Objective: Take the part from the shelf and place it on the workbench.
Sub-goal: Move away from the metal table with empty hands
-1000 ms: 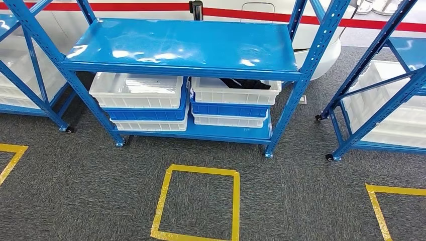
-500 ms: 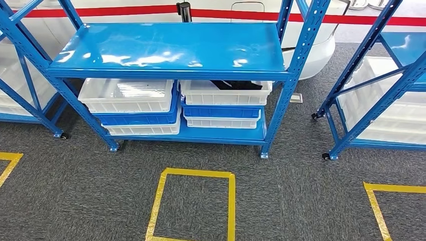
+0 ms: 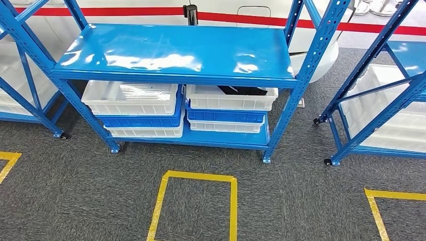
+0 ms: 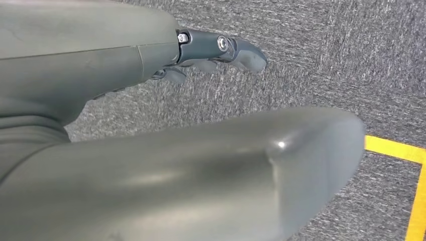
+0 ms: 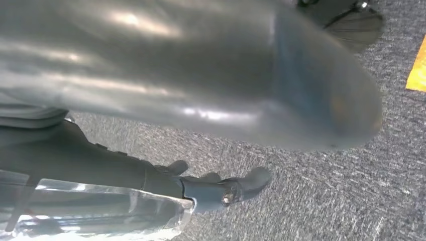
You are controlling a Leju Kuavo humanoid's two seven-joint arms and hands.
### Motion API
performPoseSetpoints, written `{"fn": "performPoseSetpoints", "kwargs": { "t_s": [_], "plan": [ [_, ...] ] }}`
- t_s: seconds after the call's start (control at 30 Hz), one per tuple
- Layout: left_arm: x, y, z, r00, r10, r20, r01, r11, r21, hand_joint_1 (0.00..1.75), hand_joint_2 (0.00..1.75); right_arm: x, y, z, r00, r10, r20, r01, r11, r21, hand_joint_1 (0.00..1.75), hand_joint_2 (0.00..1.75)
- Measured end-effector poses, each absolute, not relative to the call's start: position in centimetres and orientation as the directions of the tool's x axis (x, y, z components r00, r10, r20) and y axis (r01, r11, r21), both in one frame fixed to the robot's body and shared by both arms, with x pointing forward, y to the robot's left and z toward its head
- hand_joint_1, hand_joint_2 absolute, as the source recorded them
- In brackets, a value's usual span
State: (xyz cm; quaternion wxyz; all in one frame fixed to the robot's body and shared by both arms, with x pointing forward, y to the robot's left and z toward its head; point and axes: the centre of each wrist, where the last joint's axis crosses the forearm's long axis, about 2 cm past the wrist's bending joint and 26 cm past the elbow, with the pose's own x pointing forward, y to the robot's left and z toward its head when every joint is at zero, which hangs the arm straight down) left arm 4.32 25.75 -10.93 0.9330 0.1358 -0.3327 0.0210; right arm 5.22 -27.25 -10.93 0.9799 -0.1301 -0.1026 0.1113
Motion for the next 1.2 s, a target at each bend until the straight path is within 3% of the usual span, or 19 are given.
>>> {"fn": "performPoseSetpoints", "kwargs": {
  "t_s": [1.13,1.2],
  "plan": [
    [4.59,25.86,-10.88,0.805,-0.064,0.589,-0.13,0.951,0.28,0.0,0.0,5.3,-26.98,-10.9,0.952,0.255,0.171,-0.2,0.938,-0.284,0.0,0.0],
    [4.6,25.87,-10.88,0.807,-0.063,0.587,-0.13,0.951,0.28,0.0,0.87,5.39,-26.98,-10.89,0.951,0.257,0.172,-0.201,0.937,-0.287,0.0,0.0]
  ]
}}
